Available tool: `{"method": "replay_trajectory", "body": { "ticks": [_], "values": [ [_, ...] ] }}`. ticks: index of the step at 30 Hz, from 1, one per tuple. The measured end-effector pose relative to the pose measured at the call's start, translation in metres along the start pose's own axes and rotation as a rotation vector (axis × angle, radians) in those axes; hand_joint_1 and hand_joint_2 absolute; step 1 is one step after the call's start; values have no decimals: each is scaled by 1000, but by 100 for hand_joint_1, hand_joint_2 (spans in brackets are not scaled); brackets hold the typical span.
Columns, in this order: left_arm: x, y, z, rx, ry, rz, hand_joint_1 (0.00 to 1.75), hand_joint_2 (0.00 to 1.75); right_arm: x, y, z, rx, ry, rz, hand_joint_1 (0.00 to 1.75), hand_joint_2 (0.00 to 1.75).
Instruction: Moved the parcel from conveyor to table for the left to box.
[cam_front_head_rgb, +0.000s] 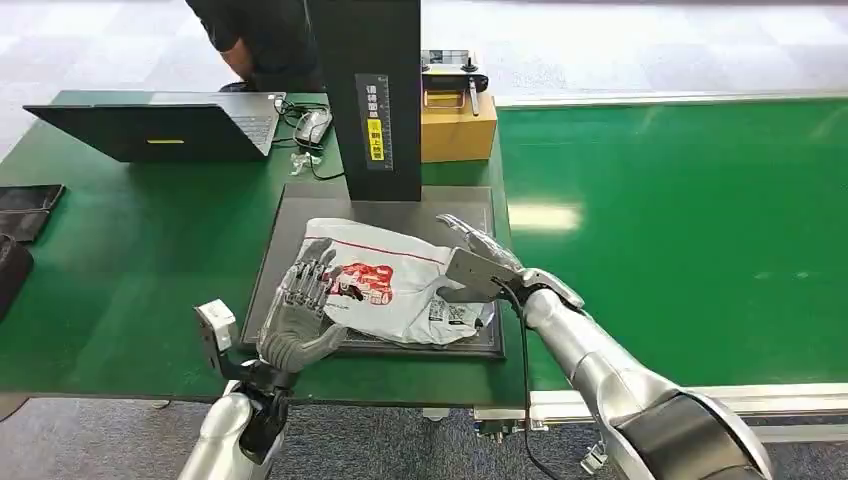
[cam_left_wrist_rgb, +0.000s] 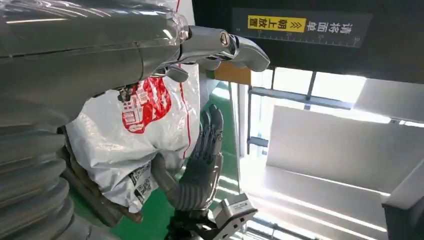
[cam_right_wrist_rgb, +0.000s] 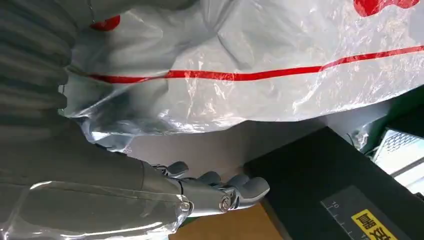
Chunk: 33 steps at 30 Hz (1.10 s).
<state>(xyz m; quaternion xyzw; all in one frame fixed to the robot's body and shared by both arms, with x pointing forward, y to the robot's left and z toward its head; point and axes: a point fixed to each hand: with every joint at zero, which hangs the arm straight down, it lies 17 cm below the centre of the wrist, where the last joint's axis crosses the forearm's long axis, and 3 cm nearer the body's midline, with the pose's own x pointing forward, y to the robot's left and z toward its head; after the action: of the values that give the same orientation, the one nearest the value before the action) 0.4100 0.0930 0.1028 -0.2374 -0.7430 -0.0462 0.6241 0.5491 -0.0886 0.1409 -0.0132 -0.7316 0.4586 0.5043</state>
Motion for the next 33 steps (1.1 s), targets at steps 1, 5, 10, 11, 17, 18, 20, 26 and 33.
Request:
{"method": "replay_trajectory", "body": {
  "ticks": [1, 5, 10, 11, 17, 18, 20, 26, 33],
  "values": [
    [-1, 0, 0, 0, 1, 0, 0, 175, -1, 0, 0, 1, 2, 0, 0, 175],
    [-2, 0, 1, 1, 5, 1, 0, 175, -3, 1, 1, 3, 8, -2, 0, 175],
    [-3, 0, 1, 2, 7, 2, 0, 175, -5, 0, 1, -2, 15, 1, 0, 175],
    [-3, 1, 1, 4, 7, 1, 0, 175, -5, -1, 1, -10, 18, 7, 0, 175],
    [-4, 2, 1, 12, 9, -2, 0, 175, -6, -38, 2, -191, 2, 116, 0, 175],
    [-4, 2, 1, 12, 10, -2, 0, 175, -4, -48, 4, -239, -13, 128, 0, 175],
    [-4, 2, 1, 13, 11, -2, 0, 175, 2, -61, 7, -312, -46, 61, 0, 175],
    [-7, 6, 5, 26, 19, 1, 0, 175, 74, -53, 34, -162, -364, -711, 0, 175],
    [-11, 13, 20, 52, 49, -8, 0, 175, 73, -94, 106, -454, -405, -549, 0, 175]
  ]
}}
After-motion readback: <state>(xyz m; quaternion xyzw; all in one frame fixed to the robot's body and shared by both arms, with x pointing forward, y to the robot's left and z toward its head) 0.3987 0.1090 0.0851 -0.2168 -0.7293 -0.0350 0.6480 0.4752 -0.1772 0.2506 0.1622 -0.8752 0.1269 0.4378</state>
